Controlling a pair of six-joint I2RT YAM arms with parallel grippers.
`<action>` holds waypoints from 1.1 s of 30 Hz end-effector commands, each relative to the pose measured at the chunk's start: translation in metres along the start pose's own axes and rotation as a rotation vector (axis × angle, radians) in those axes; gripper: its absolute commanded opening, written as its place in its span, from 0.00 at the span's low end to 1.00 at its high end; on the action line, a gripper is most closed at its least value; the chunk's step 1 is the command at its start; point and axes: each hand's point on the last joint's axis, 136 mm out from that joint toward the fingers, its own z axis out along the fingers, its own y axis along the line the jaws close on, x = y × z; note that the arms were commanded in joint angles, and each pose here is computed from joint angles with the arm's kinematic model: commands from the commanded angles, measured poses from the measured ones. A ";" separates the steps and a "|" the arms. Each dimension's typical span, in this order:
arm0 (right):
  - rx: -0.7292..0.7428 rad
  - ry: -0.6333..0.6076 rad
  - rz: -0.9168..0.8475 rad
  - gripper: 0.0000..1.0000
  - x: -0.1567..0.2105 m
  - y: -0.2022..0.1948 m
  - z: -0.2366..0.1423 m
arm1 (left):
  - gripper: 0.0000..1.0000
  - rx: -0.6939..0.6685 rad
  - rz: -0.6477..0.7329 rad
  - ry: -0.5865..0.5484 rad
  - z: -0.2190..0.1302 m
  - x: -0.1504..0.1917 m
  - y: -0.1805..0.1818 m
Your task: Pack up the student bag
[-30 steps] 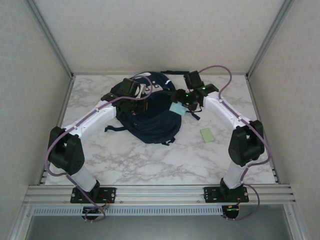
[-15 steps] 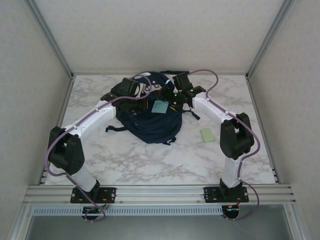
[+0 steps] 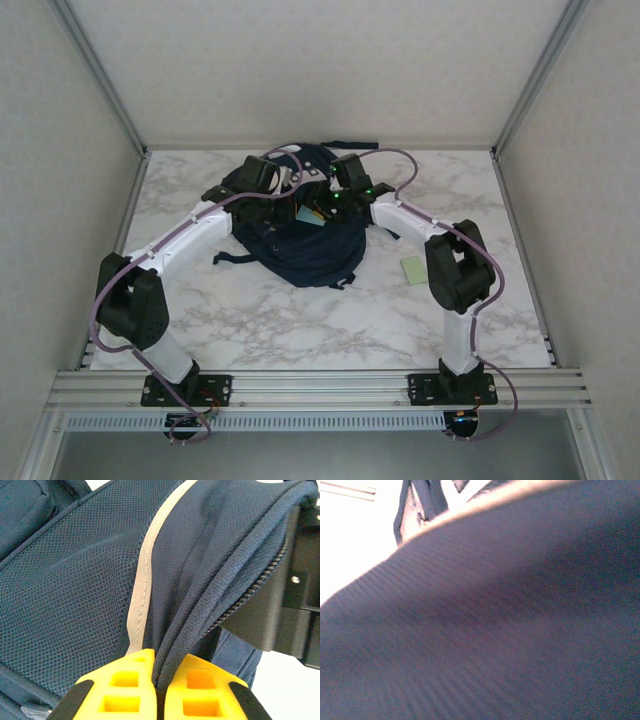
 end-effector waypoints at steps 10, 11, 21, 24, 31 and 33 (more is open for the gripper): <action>0.170 0.013 -0.205 0.72 0.016 -0.029 -0.090 | 0.00 0.062 0.026 -0.078 -0.013 -0.017 -0.020; 0.236 0.014 -0.222 0.81 0.018 -0.044 -0.102 | 0.00 0.055 0.028 -0.080 -0.014 -0.018 -0.019; 0.776 0.075 -0.328 0.99 0.036 -0.196 -0.170 | 0.00 0.043 0.044 -0.073 -0.021 -0.016 -0.016; 0.867 0.065 -0.282 0.99 0.033 -0.230 -0.183 | 0.00 0.037 0.045 -0.064 -0.021 -0.014 -0.015; 0.904 0.081 -0.132 0.99 0.035 -0.286 -0.184 | 0.00 0.021 0.052 -0.049 -0.018 -0.012 -0.012; 0.878 0.087 -0.111 0.99 0.034 -0.291 -0.178 | 0.00 0.023 0.051 -0.042 -0.017 -0.013 -0.013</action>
